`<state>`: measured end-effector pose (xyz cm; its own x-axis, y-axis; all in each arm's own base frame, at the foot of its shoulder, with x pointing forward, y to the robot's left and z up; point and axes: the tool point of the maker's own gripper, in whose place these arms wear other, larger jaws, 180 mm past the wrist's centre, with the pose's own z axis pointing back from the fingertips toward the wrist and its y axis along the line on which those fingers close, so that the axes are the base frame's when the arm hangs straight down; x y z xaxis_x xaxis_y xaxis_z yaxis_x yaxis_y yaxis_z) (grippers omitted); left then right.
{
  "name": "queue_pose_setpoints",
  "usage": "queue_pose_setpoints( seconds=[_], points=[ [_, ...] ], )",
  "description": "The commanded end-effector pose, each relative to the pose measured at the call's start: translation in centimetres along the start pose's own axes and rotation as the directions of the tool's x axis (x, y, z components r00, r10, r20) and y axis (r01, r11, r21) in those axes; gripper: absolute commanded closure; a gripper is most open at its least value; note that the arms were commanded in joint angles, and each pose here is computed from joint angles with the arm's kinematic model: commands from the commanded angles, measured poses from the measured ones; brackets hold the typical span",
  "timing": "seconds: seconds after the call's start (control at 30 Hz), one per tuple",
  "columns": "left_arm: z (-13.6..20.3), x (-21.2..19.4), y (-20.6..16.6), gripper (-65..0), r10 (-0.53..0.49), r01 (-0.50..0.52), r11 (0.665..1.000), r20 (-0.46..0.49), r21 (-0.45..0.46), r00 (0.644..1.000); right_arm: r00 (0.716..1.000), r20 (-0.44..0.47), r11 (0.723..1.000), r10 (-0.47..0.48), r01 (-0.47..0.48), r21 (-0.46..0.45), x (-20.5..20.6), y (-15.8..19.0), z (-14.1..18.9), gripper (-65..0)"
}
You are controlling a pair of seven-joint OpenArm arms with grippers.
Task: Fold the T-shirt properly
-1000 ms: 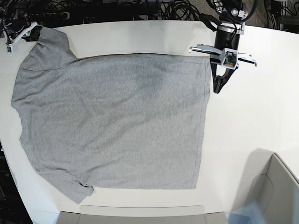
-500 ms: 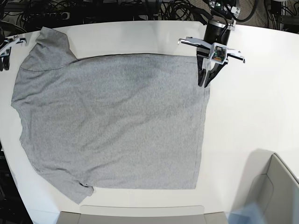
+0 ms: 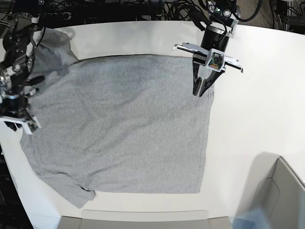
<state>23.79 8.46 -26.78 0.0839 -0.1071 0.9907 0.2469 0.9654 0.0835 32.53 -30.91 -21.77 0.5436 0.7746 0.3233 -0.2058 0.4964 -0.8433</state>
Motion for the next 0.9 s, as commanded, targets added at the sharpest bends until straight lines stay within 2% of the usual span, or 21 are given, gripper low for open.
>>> queue_pose_setpoints(
  seconds=[0.0, 0.13, 0.27, 0.4, 0.53, 0.63, 0.67, 0.73, 0.77, 0.87],
  points=[
    [0.2, 0.6, 0.0, -6.5, -0.003, 0.003, 1.000, 0.015, 0.003, 1.000, 1.000, 0.015, 0.998, 0.016, -0.015, -0.068, 1.0, -1.0, -0.2, -10.7],
    [0.1, -0.1, 0.1, -6.5, -0.003, 0.004, 1.000, -0.022, 0.006, 1.000, 0.991, 0.132, 0.993, -0.014, 0.029, -0.112, 4.8, 0.0, -1.2, -10.7],
    [0.1, -0.1, 0.3, -6.5, -0.009, 0.010, 1.000, -0.024, 0.008, 1.000, 0.971, 0.228, 0.982, -0.072, 0.109, -0.154, 8.0, -2.0, -0.6, -10.6],
    [0.0, 0.0, 0.1, -6.5, -0.008, 0.008, 1.000, -0.019, 0.003, 1.000, 0.964, 0.234, 0.965, -0.125, 0.173, -0.198, 9.6, -4.8, -0.1, -10.6],
    [-0.5, 0.6, 0.2, -6.5, -0.007, 0.007, 1.000, 0.001, 0.004, 1.000, 0.969, 0.243, 0.986, -0.035, 0.073, -0.148, 11.3, -4.7, -0.2, -10.7],
    [-0.5, 0.6, 0.2, -6.5, -0.009, 0.009, 1.000, 0.002, 0.003, 1.000, 0.950, 0.310, 0.996, -0.025, 0.051, -0.078, 13.5, -4.0, 0.1, -10.6],
    [-0.5, 0.5, 0.2, -6.5, -0.009, 0.009, 1.000, 0.000, 0.003, 1.000, 0.936, 0.347, 0.996, -0.055, 0.077, -0.052, 14.2, -4.1, 0.3, -10.6],
    [-0.5, 0.6, 0.1, -6.5, -0.005, 0.005, 1.000, 0.001, 0.003, 1.000, 0.872, 0.462, 0.986, -0.160, 0.161, 0.036, 16.9, -4.2, 1.1, -10.6],
    [-0.6, 0.6, 0.1, -6.5, -0.004, 0.004, 1.000, 0.001, 0.003, 1.000, 0.834, 0.500, 0.972, -0.231, 0.222, 0.079, 17.7, -4.7, 1.5, -10.6],
    [-0.6, 0.7, -0.9, -6.5, 0.009, -0.009, 1.000, 0.004, -0.022, 1.000, 0.652, 0.610, 0.883, -0.451, 0.426, 0.197, 19.9, -8.3, 3.0, -10.6]
  ],
)
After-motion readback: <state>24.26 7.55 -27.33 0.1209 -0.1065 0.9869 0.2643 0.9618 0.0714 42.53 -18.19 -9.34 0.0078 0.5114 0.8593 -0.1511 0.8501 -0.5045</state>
